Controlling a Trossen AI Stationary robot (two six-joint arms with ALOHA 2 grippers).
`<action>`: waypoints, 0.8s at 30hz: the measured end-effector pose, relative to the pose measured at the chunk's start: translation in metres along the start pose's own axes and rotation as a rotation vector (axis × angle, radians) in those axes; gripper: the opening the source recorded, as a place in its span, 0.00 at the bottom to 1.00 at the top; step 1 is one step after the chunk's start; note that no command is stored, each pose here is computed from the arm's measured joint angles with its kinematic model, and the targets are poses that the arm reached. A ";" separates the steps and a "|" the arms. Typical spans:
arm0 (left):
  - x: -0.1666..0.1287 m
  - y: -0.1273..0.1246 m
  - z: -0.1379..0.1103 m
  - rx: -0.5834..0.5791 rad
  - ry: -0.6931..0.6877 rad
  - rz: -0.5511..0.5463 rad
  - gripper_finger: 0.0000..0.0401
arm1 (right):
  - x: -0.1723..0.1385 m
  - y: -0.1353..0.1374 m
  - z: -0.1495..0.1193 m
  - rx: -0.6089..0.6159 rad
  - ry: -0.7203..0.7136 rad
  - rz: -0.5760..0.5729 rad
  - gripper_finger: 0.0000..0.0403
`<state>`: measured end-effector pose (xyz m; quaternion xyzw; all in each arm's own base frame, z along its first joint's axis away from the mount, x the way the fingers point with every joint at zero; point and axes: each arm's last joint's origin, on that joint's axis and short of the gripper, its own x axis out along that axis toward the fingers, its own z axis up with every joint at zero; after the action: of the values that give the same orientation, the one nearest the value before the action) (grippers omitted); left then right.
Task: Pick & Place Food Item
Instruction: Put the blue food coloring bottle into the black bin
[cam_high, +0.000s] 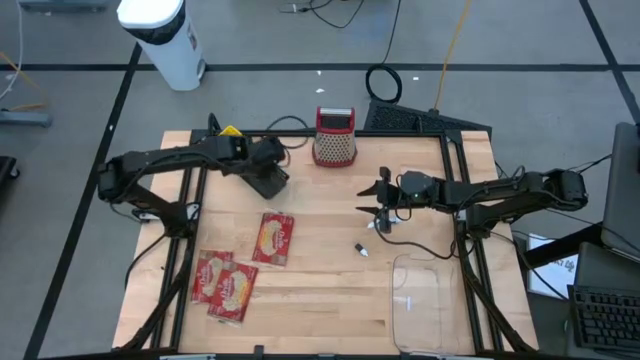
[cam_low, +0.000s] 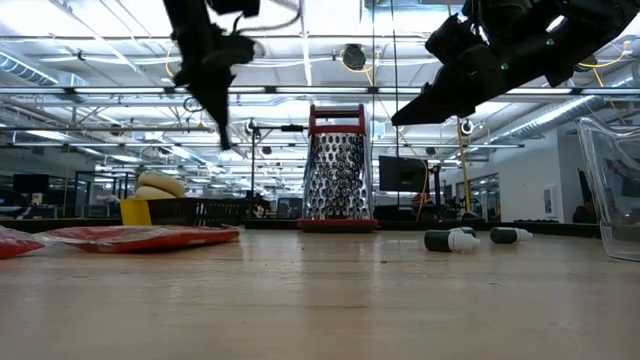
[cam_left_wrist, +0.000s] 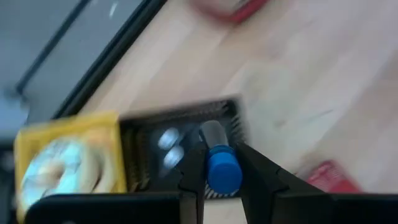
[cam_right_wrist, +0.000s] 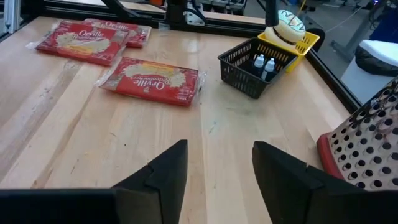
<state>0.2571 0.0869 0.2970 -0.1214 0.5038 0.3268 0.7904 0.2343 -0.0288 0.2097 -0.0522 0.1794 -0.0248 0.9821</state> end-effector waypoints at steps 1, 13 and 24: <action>0.002 0.005 -0.001 -0.027 0.024 0.015 0.16 | 0.000 0.000 0.000 0.000 0.000 0.000 0.42; 0.052 0.044 -0.034 -0.184 0.220 0.018 0.16 | 0.000 0.000 -0.002 0.026 0.024 0.003 0.42; 0.074 0.058 -0.051 -0.243 0.234 0.017 0.16 | 0.000 0.000 -0.002 0.024 0.024 0.003 0.41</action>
<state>0.2042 0.1330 0.2169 -0.2490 0.5501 0.3757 0.7031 0.2335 -0.0287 0.2075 -0.0399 0.1910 -0.0260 0.9804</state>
